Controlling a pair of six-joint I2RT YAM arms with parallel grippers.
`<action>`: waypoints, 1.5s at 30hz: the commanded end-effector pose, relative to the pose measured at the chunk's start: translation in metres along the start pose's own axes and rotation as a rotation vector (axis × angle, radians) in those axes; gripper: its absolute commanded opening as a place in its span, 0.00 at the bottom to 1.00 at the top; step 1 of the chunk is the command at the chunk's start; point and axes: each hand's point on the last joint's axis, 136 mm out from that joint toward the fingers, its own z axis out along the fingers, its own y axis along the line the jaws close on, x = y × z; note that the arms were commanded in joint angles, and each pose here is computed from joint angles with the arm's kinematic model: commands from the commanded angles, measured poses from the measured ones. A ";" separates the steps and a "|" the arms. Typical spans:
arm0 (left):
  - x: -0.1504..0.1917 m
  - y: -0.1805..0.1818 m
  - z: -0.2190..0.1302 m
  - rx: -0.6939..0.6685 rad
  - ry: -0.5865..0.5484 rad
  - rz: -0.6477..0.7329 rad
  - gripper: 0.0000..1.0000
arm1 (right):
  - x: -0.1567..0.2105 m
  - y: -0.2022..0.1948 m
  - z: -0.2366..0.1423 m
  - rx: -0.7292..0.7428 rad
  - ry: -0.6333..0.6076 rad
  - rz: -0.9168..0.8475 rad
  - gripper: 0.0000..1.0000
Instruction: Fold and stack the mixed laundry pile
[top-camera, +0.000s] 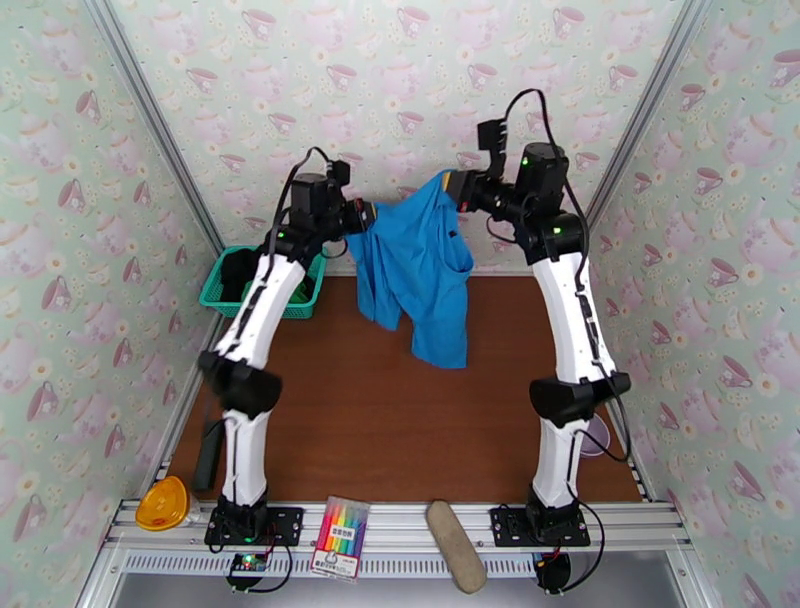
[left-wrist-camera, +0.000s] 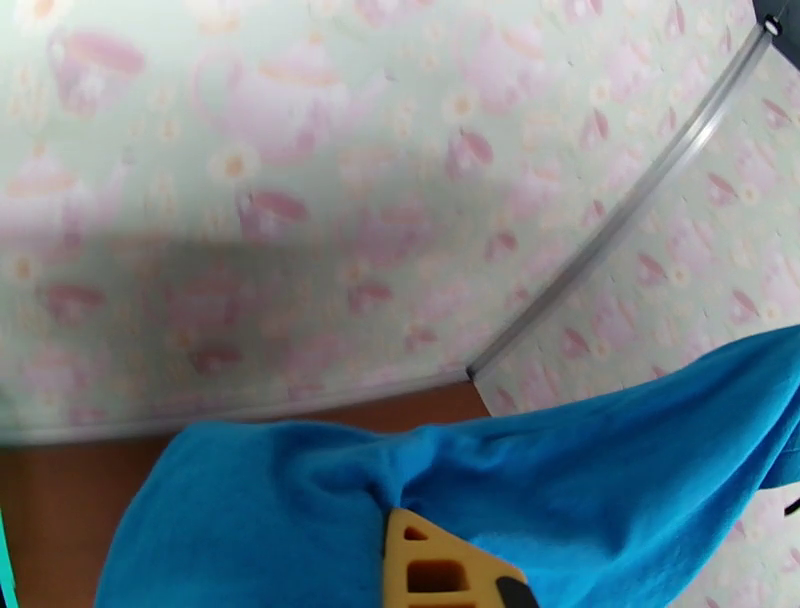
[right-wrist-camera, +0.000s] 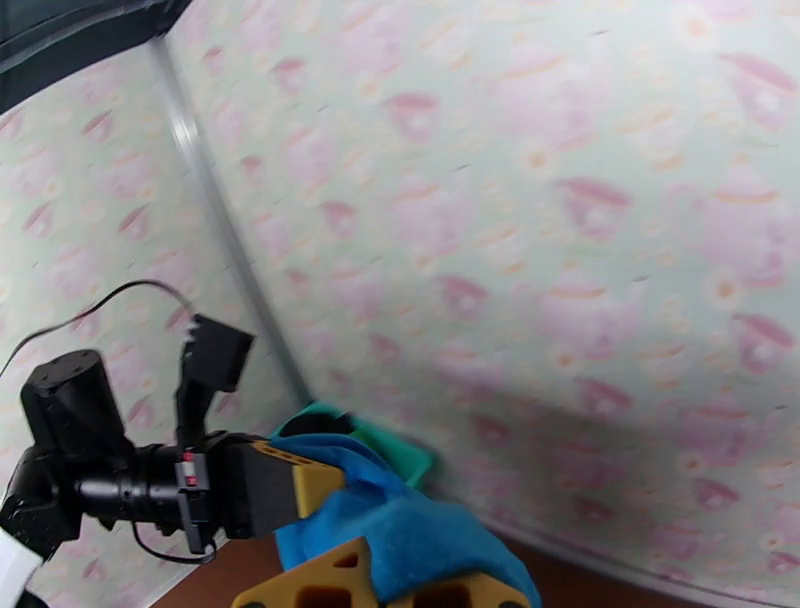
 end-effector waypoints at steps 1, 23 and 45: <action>-0.022 0.011 -0.004 -0.031 -0.071 -0.015 0.00 | -0.025 -0.019 -0.012 0.046 -0.083 0.031 0.00; 0.309 0.042 -0.136 -0.366 0.286 0.065 1.00 | 0.460 0.056 -0.088 0.090 0.854 0.255 0.13; 0.303 0.169 -0.018 -0.655 0.633 -0.040 0.58 | 0.478 0.011 -0.074 0.374 1.000 0.467 0.55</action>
